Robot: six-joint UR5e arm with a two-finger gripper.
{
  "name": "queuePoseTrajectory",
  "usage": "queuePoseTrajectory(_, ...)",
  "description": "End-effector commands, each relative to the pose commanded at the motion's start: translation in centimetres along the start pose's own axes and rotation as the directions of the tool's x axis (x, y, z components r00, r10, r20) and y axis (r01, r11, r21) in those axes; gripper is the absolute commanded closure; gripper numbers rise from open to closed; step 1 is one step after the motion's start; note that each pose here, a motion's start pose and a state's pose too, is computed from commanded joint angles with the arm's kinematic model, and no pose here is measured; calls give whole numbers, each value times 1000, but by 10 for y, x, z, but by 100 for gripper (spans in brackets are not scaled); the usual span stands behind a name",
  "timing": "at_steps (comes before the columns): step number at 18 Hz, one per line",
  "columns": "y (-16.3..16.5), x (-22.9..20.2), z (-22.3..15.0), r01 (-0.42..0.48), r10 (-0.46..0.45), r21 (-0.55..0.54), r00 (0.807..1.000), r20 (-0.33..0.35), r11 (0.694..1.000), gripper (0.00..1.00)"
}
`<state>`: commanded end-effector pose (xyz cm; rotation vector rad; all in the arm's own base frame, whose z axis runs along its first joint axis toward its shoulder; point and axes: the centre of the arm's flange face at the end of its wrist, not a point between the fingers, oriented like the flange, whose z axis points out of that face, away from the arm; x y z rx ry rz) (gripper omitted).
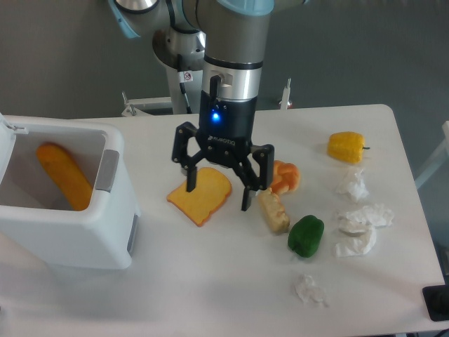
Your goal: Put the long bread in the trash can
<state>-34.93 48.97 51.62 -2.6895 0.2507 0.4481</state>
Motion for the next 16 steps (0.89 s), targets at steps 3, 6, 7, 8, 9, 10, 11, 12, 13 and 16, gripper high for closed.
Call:
queuePoseTrajectory(3,14,12,-8,-42,42,-17,999,4,999,0)
queuePoseTrajectory(6,24,13,-14,-32,33,-20,999,12,999,0)
queuePoseTrajectory(7,24,14,-16,-33,33,-18,999,12,999,0)
queuePoseTrajectory(8,24,13,-16,-31,31,-16,999,13,999,0)
queuePoseTrajectory(9,24,14,-16,-30,30,-16,999,13,999,0)
queuePoseTrajectory(10,24,15,-15,-29,29,-16,1000,9,999,0)
queuePoseTrajectory(11,24,15,-15,-28,28,-15,1000,10,999,0)
queuePoseTrajectory(12,24,15,-15,-26,26,-15,1000,10,1000,0)
queuePoseTrajectory(13,23,14,-14,-26,27,-14,1000,12,1000,0)
queuePoseTrajectory(16,24,13,-15,-24,24,-14,1000,12,1000,0)
